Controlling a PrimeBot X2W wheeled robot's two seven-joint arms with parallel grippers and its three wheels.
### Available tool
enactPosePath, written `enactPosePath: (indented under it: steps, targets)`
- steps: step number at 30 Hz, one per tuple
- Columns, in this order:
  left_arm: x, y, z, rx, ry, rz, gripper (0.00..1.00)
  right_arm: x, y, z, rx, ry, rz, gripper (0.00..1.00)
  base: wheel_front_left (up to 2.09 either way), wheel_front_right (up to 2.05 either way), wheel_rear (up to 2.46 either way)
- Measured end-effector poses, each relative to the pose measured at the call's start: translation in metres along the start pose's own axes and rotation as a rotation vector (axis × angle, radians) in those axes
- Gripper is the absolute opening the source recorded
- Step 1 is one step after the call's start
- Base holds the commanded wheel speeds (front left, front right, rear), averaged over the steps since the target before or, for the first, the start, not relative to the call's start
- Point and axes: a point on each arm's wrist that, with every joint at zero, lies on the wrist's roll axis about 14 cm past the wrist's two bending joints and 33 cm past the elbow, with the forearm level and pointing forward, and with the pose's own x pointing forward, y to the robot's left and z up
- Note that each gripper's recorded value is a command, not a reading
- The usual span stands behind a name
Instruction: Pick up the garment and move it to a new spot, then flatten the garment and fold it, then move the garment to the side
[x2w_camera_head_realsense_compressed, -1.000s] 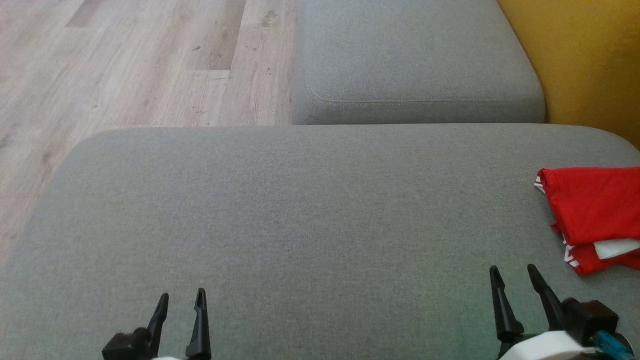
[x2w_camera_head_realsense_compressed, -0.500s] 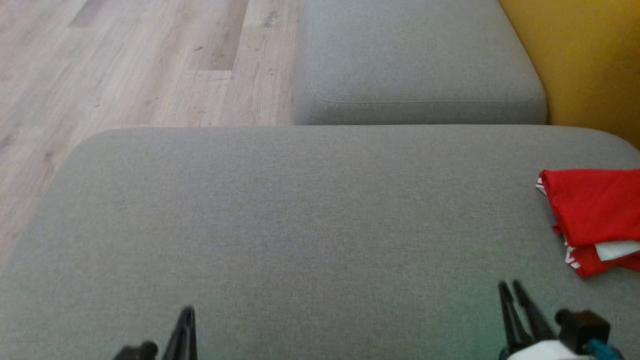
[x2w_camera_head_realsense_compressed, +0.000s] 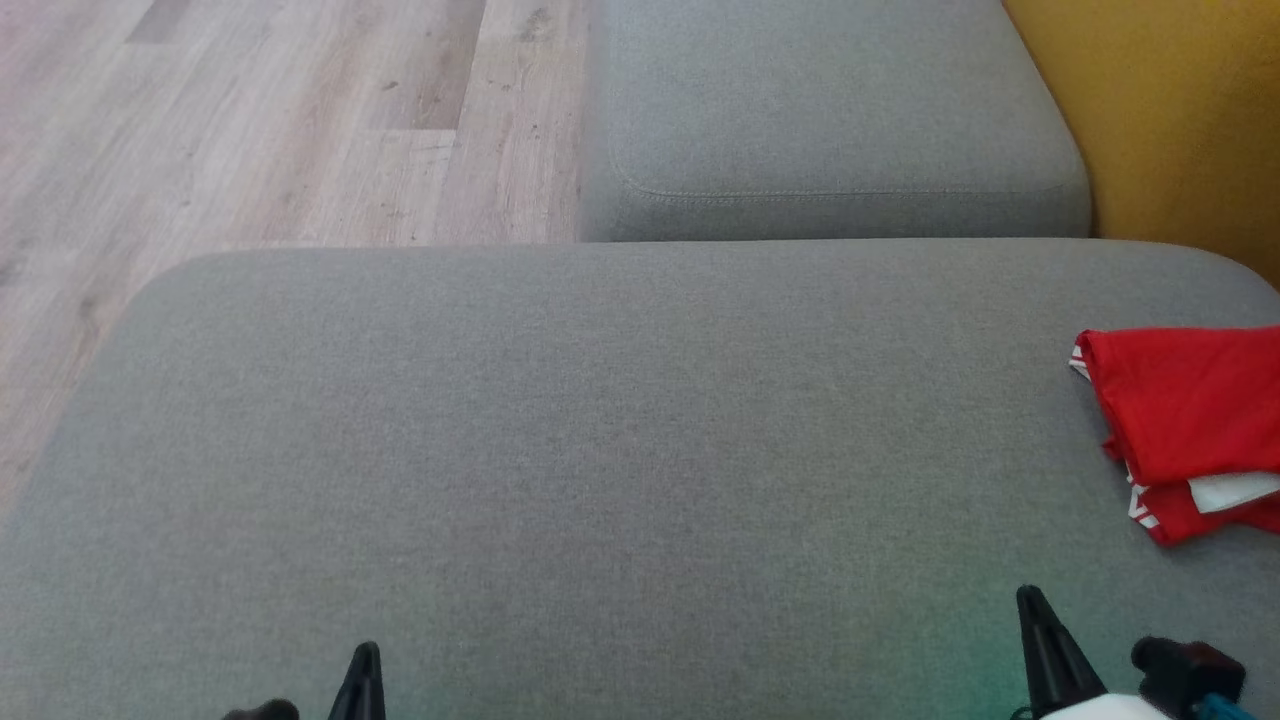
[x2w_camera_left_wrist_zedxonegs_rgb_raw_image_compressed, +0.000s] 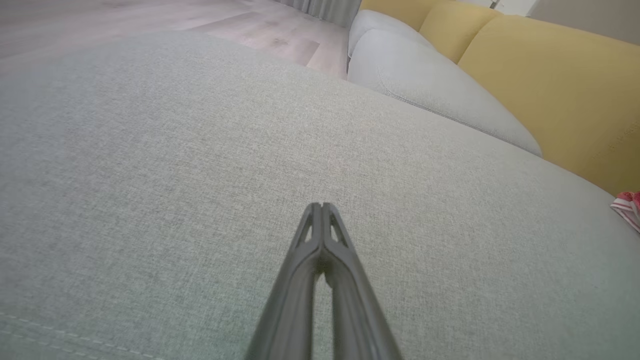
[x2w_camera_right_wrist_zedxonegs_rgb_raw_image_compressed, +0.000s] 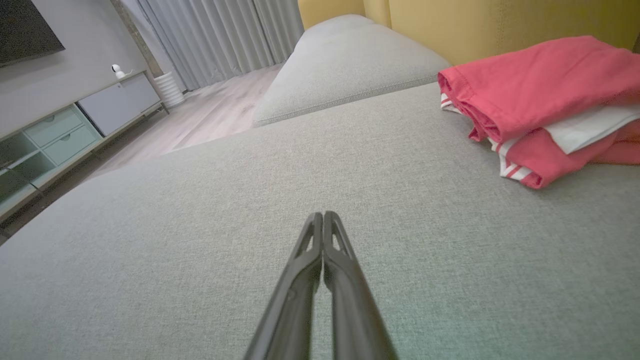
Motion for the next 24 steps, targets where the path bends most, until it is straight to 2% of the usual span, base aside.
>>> enactPosePath:
  steps: [24]
  targets:
    - [0.019, 0.000, 0.014, -0.241, 0.015, 0.010, 0.00, 0.010, -0.012, 0.011, 0.272, -0.026, -0.040, 0.00, 0.00, 0.00, 0.00]
